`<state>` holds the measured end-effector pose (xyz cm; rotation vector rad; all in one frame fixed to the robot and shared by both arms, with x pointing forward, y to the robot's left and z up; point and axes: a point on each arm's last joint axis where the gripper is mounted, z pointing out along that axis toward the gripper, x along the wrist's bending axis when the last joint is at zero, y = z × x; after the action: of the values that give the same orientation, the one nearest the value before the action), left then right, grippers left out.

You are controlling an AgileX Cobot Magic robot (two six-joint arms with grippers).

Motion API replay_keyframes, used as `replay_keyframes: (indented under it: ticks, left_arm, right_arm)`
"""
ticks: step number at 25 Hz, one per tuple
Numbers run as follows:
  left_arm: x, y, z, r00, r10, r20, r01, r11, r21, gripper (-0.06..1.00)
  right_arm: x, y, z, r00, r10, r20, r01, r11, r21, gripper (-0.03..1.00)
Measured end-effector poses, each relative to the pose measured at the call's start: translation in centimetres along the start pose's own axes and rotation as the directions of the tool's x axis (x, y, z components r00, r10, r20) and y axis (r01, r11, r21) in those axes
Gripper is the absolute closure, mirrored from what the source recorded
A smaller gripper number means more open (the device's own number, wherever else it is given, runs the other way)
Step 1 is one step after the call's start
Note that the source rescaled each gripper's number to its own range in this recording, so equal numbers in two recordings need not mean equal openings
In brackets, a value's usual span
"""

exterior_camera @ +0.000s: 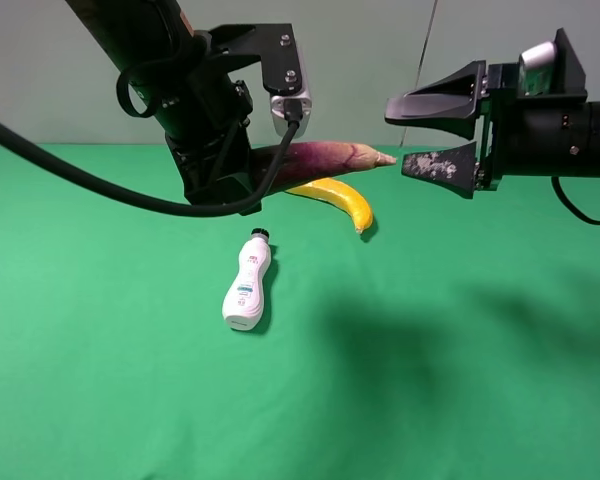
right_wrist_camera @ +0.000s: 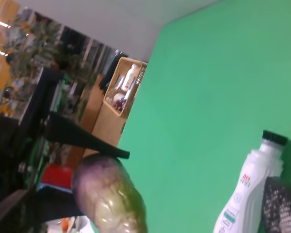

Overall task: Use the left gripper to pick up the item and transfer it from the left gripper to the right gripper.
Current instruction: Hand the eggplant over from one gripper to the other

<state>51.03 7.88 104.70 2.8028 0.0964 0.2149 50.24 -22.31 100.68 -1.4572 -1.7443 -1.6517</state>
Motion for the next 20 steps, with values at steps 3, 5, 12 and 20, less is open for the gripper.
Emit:
replay_keyframes:
  ticks: [3,5,12,20]
  left_arm:
    - [0.0,0.0,0.0,1.0,0.0,-0.001,0.0,1.0,-0.001,0.94]
    - [0.0,0.0,0.0,1.0,0.0,-0.004,0.0,1.0,-0.003,0.94]
    - [0.1,0.0,0.0,1.0,0.0,-0.007,0.0,1.0,-0.005,0.94]
    - [0.1,0.1,0.0,1.0,0.0,-0.012,0.0,1.0,-0.009,0.94]
  right_arm:
    - [-0.2,0.2,0.2,1.0,-0.001,-0.012,0.001,1.0,0.006,-0.03]
    - [0.2,0.6,0.6,0.999,-0.02,-0.031,0.021,1.0,0.019,-0.03]
    - [1.6,0.9,3.8,0.993,-0.081,-0.087,0.093,0.986,0.138,-0.03]
    - [1.4,0.8,4.6,0.989,-0.065,-0.136,0.089,0.979,0.181,-0.03]
